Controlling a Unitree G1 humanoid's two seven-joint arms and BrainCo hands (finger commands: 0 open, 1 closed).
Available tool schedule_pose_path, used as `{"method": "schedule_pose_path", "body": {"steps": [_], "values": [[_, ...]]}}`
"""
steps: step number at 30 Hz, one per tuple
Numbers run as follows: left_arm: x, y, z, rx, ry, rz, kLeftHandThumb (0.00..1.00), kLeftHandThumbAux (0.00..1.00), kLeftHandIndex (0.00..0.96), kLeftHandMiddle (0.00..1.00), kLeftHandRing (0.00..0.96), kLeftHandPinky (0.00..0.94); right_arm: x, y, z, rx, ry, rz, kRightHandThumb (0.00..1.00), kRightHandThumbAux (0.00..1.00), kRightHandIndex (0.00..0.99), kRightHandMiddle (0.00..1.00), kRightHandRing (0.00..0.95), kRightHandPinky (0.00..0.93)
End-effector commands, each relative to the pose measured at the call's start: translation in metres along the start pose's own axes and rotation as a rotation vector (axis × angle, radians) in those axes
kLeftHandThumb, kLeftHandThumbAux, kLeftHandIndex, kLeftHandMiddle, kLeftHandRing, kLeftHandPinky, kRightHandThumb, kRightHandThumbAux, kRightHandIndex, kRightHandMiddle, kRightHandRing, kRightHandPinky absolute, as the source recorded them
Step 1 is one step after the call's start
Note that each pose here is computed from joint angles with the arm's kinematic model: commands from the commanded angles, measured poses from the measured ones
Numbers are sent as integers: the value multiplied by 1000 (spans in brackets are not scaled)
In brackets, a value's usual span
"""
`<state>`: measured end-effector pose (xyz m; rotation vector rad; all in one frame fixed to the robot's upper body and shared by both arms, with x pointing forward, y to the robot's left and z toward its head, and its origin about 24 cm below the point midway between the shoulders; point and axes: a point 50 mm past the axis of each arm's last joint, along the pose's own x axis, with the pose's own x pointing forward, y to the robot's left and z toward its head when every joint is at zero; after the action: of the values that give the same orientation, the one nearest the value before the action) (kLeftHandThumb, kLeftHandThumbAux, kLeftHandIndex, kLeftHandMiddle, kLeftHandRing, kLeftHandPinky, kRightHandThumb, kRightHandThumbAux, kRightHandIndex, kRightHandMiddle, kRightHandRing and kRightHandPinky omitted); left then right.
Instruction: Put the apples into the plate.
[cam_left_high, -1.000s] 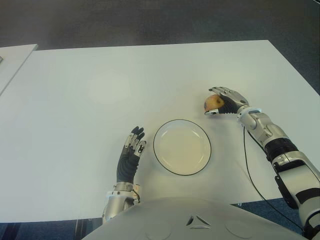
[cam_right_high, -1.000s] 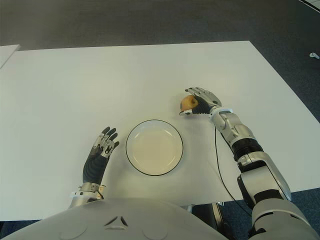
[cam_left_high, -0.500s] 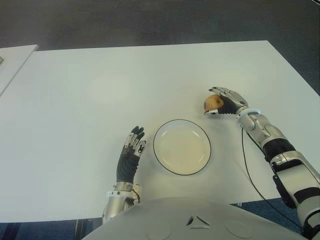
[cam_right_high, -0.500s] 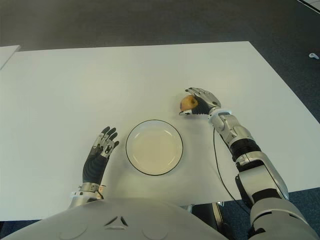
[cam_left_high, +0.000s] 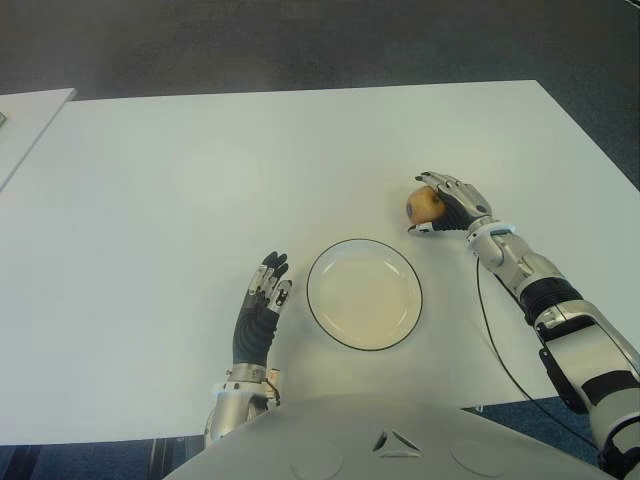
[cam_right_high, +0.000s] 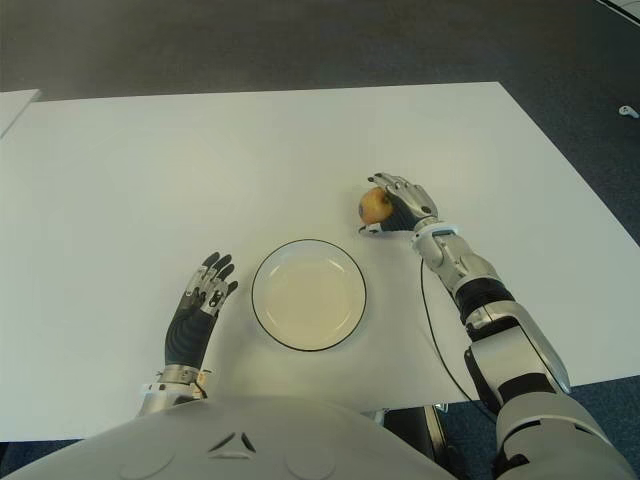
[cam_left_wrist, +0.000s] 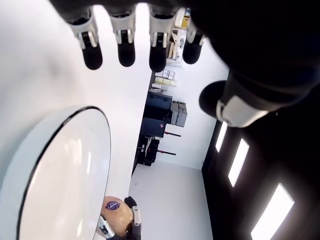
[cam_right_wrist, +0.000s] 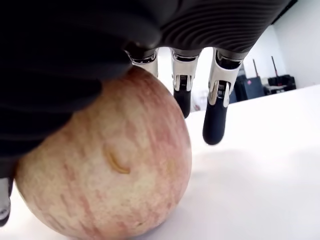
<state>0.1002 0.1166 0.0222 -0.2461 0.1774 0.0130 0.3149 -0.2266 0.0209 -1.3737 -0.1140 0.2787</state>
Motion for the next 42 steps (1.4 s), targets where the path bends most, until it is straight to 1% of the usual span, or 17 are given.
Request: {"method": "schedule_pose_path", "body": {"steps": [1,4,6,9,16,31,37,42], "values": [[0,-11,1,-49,1,-6,259,542,93,106,86,120,-7,14,0,-4,-1,35,387,682,634,742,738,710],[0,-11,1,-54,-1,-6,260,540,92,106,86,124,-6,14,0,-5,-2,28,400,711,660,762,756,736],[1,-11,1,-57,-4,-6,260,534,87,107,90,130,-4,13,0,-5,1,28,416,742,697,798,782,778],[1,-11,1,-57,-3,-7,254,526,79,104,89,126,-3,12,0,-2,2,33,434,762,727,831,804,811],[1,-12,1,-62,-4,-3,252,525,80,110,97,136,-1,9,0,11,-8,42,476,781,776,882,843,849],[1,-13,1,-58,-6,-9,254,515,69,99,82,108,1,5,1,41,-6,47,548,779,814,908,871,873],[1,-13,2,-59,-8,-10,254,516,69,103,87,118,1,4,1,44,-4,50,556,776,824,918,880,880],[1,-13,2,-69,-12,-7,264,515,86,114,95,128,1,3,1,45,-3,53,544,776,822,923,882,880]]}}
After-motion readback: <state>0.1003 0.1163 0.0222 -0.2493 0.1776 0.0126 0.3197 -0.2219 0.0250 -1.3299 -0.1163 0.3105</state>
